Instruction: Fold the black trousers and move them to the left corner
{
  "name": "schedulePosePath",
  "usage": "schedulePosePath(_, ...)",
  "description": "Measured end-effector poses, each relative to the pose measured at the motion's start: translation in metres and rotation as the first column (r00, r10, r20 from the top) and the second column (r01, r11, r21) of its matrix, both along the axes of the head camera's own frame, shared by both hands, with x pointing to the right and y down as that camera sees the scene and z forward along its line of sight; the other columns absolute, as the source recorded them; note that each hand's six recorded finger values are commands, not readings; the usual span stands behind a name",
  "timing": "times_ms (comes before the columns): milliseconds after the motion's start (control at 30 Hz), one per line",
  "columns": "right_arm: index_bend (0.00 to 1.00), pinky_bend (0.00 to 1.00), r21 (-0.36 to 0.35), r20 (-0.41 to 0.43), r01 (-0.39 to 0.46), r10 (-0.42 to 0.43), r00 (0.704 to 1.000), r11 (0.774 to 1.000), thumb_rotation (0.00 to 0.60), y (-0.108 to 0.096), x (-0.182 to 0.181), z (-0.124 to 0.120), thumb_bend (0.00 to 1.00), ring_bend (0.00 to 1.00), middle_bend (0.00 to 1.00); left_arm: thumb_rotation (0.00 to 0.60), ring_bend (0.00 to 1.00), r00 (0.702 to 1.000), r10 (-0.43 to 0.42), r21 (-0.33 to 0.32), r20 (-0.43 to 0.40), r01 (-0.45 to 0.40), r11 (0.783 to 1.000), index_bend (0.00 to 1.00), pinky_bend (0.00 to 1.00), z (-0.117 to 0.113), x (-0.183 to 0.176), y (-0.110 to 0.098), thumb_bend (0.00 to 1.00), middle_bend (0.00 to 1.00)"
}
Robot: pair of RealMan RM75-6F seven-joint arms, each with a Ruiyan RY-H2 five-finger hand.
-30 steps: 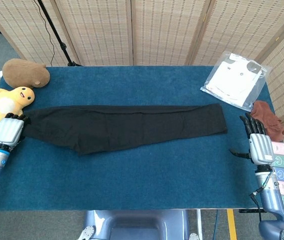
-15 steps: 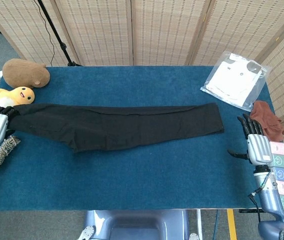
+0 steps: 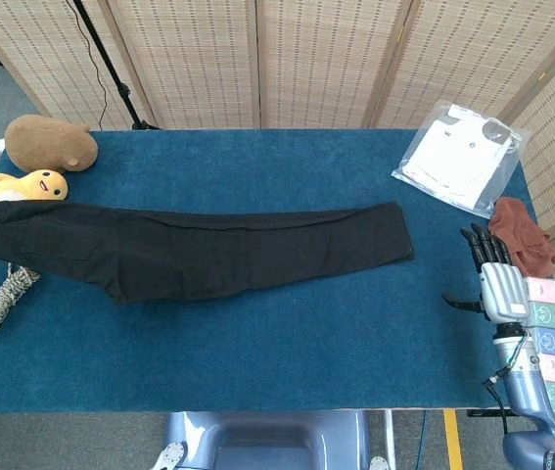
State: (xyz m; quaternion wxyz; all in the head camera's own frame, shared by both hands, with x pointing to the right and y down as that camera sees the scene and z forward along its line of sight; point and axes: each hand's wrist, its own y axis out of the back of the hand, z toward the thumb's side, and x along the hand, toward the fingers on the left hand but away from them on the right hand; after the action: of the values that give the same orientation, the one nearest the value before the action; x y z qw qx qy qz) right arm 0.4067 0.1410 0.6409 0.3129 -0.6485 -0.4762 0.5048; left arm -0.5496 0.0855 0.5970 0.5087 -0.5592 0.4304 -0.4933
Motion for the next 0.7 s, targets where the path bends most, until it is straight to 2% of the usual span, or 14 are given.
schedulePosePath(133,0.00,0.01,-0.010,-0.001,-0.001,0.001,1.000,1.000,0.600,0.000,0.001,0.003,0.00,0.00,0.00,0.600,0.45,1.000,0.008,0.037,-0.004,-0.008,0.999,0.81,0.34,-0.014,-0.006,0.005,0.54,0.46)
schedulePosePath(433,0.00,0.01,-0.021,-0.001,0.005,-0.005,1.000,1.000,0.600,0.001,-0.001,0.007,0.00,0.00,0.00,0.600,0.46,0.993,0.009,0.178,-0.119,0.012,0.984,0.81,0.34,-0.057,-0.016,0.001,0.54,0.46)
schedulePosePath(700,0.00,0.01,-0.023,-0.002,0.002,-0.002,1.000,1.000,0.600,0.001,0.000,0.007,0.00,0.00,0.00,0.600,0.46,0.992,0.007,0.269,-0.123,0.026,0.963,0.81,0.34,-0.088,-0.027,-0.008,0.54,0.46)
